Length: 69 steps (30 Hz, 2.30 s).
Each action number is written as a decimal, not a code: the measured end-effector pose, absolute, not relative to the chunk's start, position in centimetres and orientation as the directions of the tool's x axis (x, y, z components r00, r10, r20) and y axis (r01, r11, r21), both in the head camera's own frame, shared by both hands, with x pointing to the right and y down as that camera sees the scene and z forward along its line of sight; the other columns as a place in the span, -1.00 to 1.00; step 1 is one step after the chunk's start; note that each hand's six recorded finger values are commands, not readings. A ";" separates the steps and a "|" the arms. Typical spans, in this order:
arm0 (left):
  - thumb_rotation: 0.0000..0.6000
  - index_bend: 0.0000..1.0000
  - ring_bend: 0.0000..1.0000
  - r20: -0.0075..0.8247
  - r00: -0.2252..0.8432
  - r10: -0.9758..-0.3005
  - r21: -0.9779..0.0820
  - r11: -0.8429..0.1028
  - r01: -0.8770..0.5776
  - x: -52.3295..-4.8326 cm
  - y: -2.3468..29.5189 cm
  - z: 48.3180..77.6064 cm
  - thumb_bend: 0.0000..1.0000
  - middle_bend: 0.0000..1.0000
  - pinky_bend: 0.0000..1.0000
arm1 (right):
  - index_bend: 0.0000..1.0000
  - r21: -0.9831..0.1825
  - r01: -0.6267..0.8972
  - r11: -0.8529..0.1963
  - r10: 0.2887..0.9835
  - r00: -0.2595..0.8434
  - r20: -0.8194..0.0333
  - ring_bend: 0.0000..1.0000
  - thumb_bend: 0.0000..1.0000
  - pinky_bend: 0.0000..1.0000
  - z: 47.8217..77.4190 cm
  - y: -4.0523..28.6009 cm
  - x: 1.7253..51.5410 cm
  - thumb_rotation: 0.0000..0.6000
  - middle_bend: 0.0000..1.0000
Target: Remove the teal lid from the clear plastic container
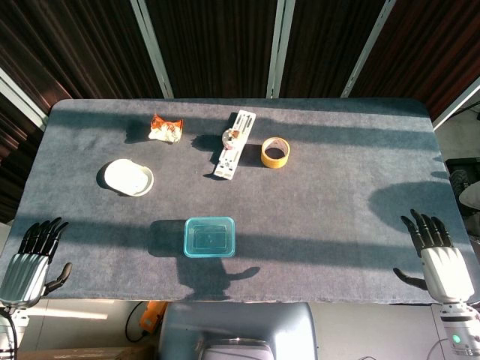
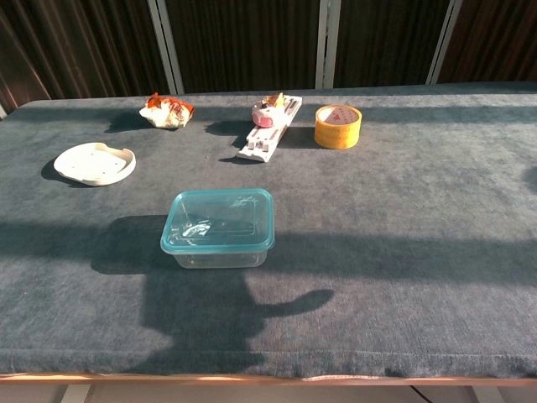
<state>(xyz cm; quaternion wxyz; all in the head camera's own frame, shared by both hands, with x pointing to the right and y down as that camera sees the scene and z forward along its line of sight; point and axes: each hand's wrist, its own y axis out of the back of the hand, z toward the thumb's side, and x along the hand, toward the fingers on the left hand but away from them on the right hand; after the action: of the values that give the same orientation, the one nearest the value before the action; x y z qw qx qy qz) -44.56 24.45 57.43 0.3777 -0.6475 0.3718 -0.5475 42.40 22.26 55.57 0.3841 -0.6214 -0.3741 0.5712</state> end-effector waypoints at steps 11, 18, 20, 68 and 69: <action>1.00 -1.00 -1.00 0.448 0.282 -0.848 -0.846 -0.504 -0.171 -41.3 24.1 58.9 -0.38 -1.00 -0.99 | -1.00 -0.901 0.039 -0.432 0.900 0.081 -0.428 -1.00 -0.54 -1.00 55.4 22.4 42.2 1.00 -1.00; 1.00 -1.00 -1.00 0.429 0.538 -0.725 -0.732 -0.628 -0.262 -33.4 22.5 63.0 -0.41 -1.00 -1.00 | -1.00 -0.890 0.052 -0.454 0.888 0.107 -0.447 -1.00 -0.55 -1.00 55.6 22.6 41.9 1.00 -1.00; 1.00 -1.00 -1.00 0.424 0.566 -0.707 -0.727 -0.638 -0.252 -31.6 22.4 64.1 -0.41 -1.00 -1.00 | -1.00 -0.886 0.056 -0.460 0.885 0.112 -0.452 -1.00 -0.54 -1.00 55.7 22.6 41.8 1.00 -1.00; 1.00 -1.00 -0.27 0.572 0.582 -0.578 -0.643 -0.756 -0.119 -18.8 19.6 73.3 -0.46 -0.51 -0.06 | -1.00 -0.857 0.057 -0.513 0.848 0.191 -0.495 -1.00 -0.54 -1.00 56.6 22.8 40.5 1.00 -1.00; 1.00 -1.00 -0.25 0.568 0.586 -0.578 -0.641 -0.757 -0.125 -18.5 19.7 73.3 -0.45 -0.49 -0.04 | -1.00 -0.854 0.054 -0.518 0.842 0.209 -0.497 -1.00 -0.54 -1.00 56.9 22.7 40.0 1.00 -1.00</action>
<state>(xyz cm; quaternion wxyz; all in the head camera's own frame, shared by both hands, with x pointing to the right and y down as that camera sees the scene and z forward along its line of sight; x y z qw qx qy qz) -18.54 19.68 73.28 0.2798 -0.8455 0.2080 -0.4045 40.02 22.67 56.85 0.3667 -0.6857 -0.3265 0.5373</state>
